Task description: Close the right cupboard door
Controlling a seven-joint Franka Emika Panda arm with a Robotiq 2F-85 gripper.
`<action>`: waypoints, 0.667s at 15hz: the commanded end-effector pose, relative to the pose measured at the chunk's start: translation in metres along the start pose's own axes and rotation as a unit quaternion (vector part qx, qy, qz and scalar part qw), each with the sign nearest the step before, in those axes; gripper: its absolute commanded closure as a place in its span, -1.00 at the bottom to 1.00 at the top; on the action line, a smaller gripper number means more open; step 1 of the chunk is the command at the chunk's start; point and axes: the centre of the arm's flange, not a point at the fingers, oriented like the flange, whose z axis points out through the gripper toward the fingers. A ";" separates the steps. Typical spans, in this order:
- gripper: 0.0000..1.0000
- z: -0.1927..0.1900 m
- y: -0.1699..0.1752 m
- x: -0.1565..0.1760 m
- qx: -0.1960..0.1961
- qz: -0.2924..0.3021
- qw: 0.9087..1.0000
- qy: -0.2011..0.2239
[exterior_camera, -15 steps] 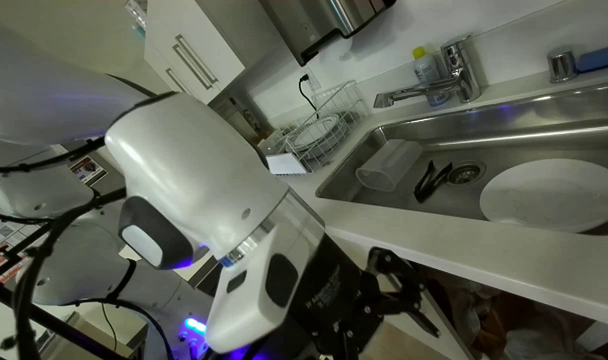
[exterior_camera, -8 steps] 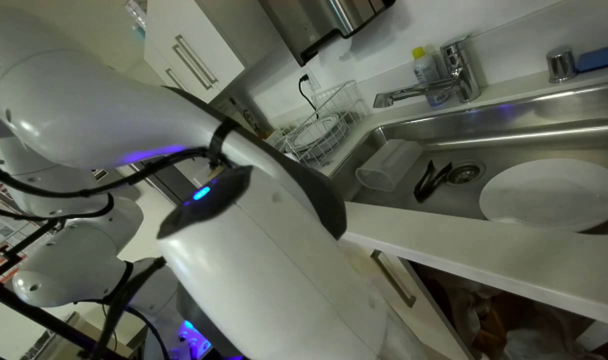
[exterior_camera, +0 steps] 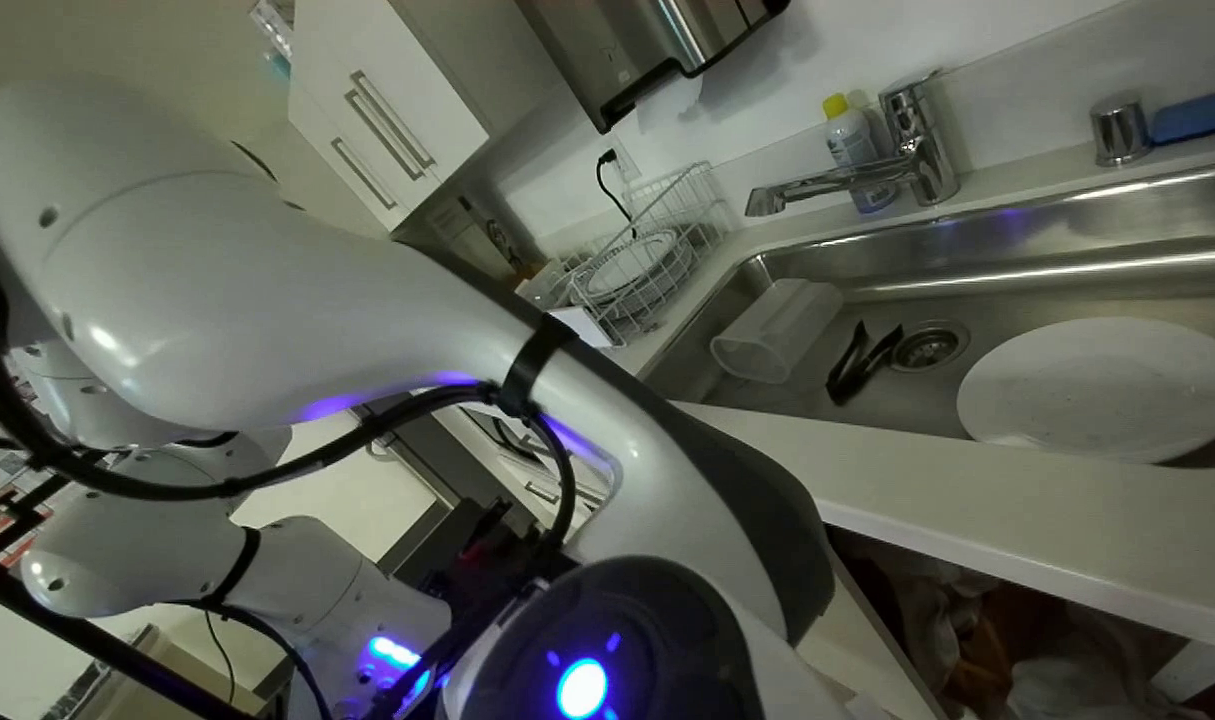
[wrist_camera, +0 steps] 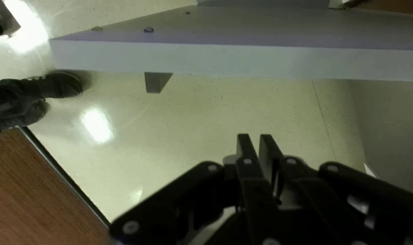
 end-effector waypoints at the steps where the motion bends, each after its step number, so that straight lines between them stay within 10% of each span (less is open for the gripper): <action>1: 1.00 0.020 -0.011 0.012 0.009 0.017 0.999 -0.050; 10: 1.00 0.056 -0.009 -0.005 0.021 0.052 0.976 -0.210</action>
